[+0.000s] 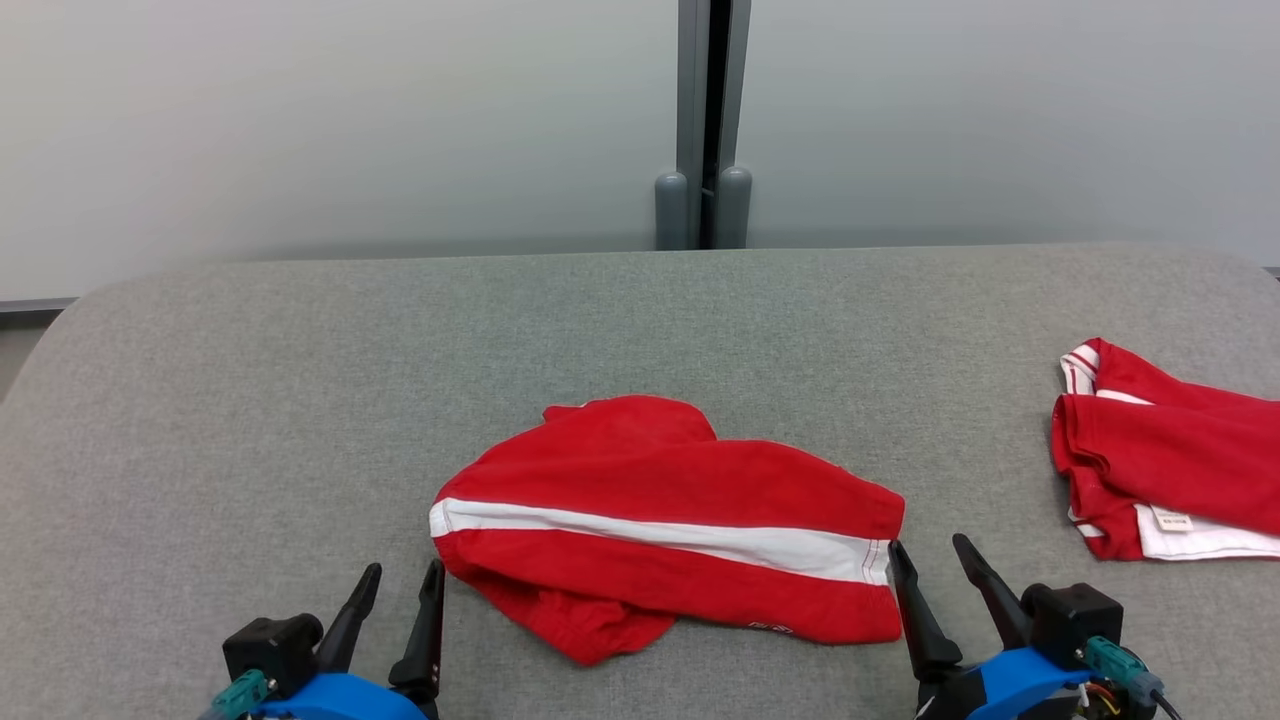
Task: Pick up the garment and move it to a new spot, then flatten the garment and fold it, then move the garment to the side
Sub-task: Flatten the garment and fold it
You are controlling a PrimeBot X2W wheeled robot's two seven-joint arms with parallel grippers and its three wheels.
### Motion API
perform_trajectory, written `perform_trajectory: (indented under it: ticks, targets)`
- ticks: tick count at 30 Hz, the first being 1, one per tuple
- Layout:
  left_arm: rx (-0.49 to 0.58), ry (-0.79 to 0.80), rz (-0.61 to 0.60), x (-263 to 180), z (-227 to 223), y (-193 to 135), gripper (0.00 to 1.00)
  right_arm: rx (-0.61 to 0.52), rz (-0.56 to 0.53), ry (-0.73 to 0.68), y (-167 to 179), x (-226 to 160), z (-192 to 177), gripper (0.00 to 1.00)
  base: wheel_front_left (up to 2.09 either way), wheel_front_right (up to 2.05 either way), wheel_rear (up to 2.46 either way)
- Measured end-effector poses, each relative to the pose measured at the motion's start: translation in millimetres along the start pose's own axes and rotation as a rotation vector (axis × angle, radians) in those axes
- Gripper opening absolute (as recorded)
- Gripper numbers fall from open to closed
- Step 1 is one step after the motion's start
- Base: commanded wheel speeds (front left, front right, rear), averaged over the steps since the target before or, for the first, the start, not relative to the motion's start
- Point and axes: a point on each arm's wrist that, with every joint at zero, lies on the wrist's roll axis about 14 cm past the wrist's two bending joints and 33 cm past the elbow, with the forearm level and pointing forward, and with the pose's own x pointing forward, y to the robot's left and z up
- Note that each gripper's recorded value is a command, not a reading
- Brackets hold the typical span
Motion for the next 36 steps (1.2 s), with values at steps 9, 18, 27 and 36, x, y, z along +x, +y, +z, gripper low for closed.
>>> perform_trajectory:
  ticks: [9, 18, 27, 36]
  targets:
    - [-0.006, 0.006, 0.023, -2.6, -8.5, 0.7, 1.00, 0.009, -0.003, 0.101, -1.4, 9.2, -28.1, 1.00, 0.00, 0.00, 0.00]
    - [-0.020, 0.037, 0.046, -7.3, -17.1, 12.2, 1.00, 0.013, 0.017, 0.214, 4.8, 27.6, -55.8, 1.00, 0.00, 0.00, 0.00]
    - [-0.028, 0.037, 0.057, -7.7, -16.2, 17.2, 1.00, 0.016, 0.036, 0.220, 11.0, 34.5, -56.4, 0.13, 0.00, 0.00, 0.00]
    - [-0.042, 0.022, 0.000, 0.9, -11.8, -3.1, 1.00, 0.011, -0.019, 0.172, -7.4, 21.6, -45.5, 0.00, 0.00, 0.00, 0.00]
